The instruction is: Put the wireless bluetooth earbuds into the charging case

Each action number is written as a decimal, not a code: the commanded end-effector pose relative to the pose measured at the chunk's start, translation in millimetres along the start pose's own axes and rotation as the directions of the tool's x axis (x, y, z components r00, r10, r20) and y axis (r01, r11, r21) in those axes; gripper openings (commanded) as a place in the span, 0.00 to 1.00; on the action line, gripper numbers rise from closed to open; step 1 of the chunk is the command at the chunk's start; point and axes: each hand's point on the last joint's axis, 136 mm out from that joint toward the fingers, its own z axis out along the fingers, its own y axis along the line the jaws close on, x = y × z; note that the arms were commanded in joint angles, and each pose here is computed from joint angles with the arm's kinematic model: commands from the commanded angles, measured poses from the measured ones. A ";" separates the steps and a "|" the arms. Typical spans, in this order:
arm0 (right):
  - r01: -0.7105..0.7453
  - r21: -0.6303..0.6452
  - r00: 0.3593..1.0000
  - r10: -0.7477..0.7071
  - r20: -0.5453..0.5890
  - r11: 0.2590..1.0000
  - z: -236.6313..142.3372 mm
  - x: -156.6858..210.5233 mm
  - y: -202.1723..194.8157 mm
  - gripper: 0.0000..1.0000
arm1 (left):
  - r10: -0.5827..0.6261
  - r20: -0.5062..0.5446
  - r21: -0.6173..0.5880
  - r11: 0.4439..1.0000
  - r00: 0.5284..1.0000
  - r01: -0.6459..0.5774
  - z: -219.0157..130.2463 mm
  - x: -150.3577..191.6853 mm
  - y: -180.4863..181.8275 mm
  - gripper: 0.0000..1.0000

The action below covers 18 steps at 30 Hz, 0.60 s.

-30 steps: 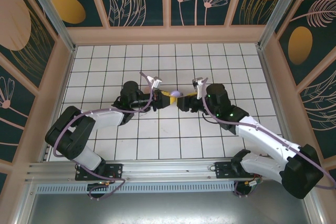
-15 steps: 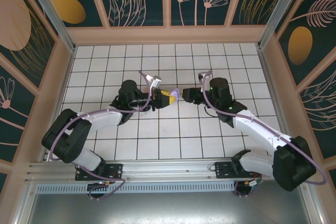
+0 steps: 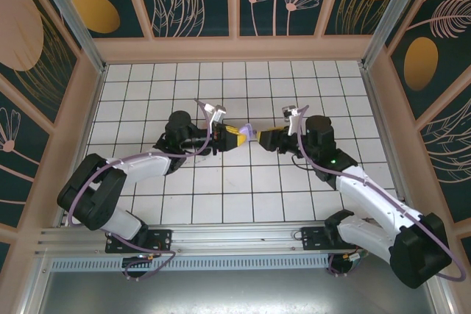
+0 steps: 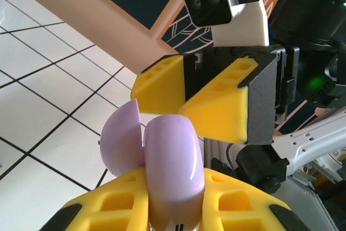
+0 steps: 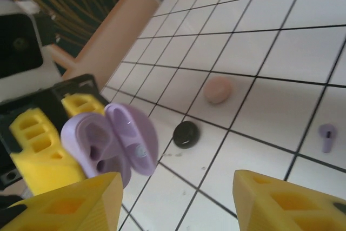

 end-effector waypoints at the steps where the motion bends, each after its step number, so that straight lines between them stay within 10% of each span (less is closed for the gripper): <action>1: 0.018 -0.110 1.000 -0.021 -0.022 0.994 1.7 3.9 16.6 0.52 | 0.039 0.006 0.058 0.998 0.999 -0.040 3.8 -11.1 -12.1 0.00; 18: 0.023 -0.132 0.999 -0.027 -0.026 0.991 14.4 -6.2 20.6 0.44 | 0.030 -0.006 0.081 0.996 1.000 -0.029 4.9 -11.3 -15.6 0.00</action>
